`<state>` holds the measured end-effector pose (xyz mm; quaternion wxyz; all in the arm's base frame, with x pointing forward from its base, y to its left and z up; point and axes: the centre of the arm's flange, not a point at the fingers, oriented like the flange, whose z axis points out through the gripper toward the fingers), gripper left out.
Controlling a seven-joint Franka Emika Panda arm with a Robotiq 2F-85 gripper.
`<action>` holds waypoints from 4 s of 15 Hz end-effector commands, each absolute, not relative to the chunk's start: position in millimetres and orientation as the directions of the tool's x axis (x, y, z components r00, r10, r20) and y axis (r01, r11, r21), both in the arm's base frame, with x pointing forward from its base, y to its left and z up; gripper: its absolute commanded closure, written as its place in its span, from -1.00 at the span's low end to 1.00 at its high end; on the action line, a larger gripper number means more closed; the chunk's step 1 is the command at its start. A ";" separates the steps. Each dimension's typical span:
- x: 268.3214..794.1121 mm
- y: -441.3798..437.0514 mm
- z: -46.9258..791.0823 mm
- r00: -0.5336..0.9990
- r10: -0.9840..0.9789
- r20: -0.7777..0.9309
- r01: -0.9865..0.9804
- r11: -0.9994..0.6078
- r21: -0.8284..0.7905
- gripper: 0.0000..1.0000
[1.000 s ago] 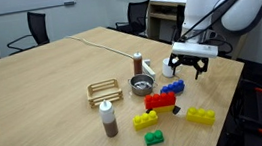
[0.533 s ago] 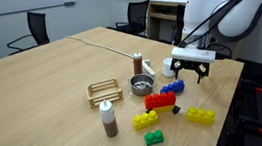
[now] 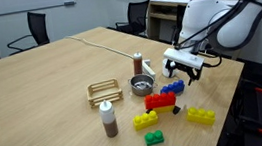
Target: Stack the blue building block on the right on top of the orange building block
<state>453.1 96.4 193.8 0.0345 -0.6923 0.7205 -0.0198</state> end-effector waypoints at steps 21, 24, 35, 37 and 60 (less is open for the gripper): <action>476.3 96.4 140.6 -0.119 -0.993 -0.026 -0.986 0.122 -0.113 -0.27; 477.7 92.0 143.7 -0.135 -0.991 -0.009 -0.981 0.135 -0.139 0.18; 467.2 87.9 168.6 -0.178 -0.983 -0.034 -0.972 0.181 -0.150 0.80; 460.4 88.9 183.7 -0.177 -0.983 -0.040 -0.971 0.181 -0.159 0.80; 450.7 183.4 279.4 -0.139 -0.989 -0.045 -0.974 0.145 -0.175 0.30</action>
